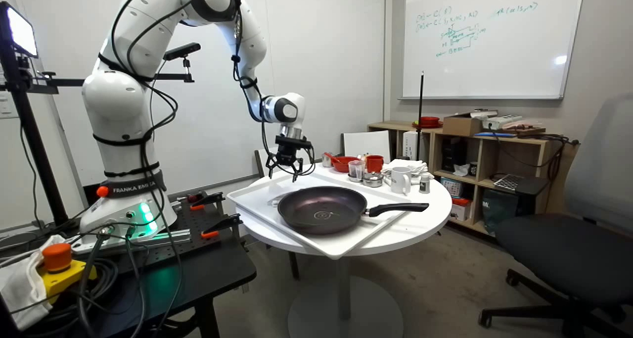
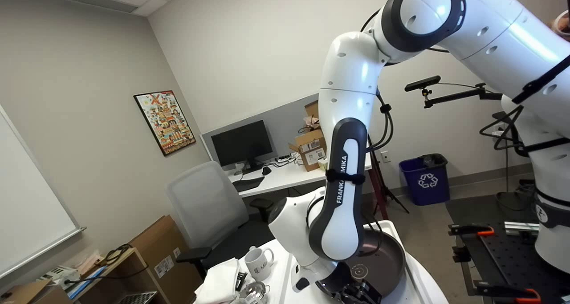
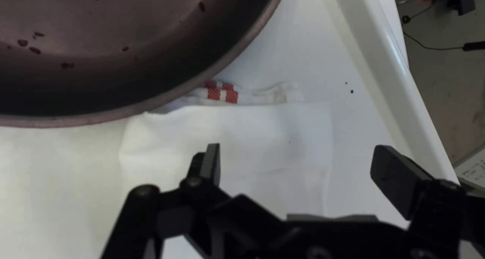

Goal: Wipe the pan with the white towel

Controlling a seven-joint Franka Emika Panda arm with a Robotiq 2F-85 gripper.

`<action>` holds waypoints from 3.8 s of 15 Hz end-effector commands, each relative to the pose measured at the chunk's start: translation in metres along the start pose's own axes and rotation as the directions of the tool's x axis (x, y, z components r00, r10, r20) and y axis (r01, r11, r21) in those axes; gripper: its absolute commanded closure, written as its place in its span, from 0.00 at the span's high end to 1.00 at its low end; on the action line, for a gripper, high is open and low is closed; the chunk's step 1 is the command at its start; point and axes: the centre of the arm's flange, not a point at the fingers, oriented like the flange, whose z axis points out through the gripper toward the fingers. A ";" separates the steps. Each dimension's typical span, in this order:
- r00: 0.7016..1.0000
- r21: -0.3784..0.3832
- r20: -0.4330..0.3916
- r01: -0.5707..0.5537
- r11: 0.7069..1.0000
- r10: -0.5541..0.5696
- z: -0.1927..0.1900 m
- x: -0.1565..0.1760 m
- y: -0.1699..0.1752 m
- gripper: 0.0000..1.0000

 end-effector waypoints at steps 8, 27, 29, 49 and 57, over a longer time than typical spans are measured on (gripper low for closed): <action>0.981 -0.176 0.192 0.028 0.984 0.006 0.046 0.025 0.002 1.00; 0.965 -0.317 -0.058 0.225 0.921 -0.255 0.020 0.040 0.042 1.00; 0.956 -0.309 -0.131 0.213 0.927 -0.263 0.022 0.038 0.041 1.00; 0.950 -0.187 -0.289 -0.179 0.966 0.120 0.011 0.005 0.037 1.00; 0.954 -0.092 -0.189 -0.252 0.963 0.231 0.019 0.007 0.054 1.00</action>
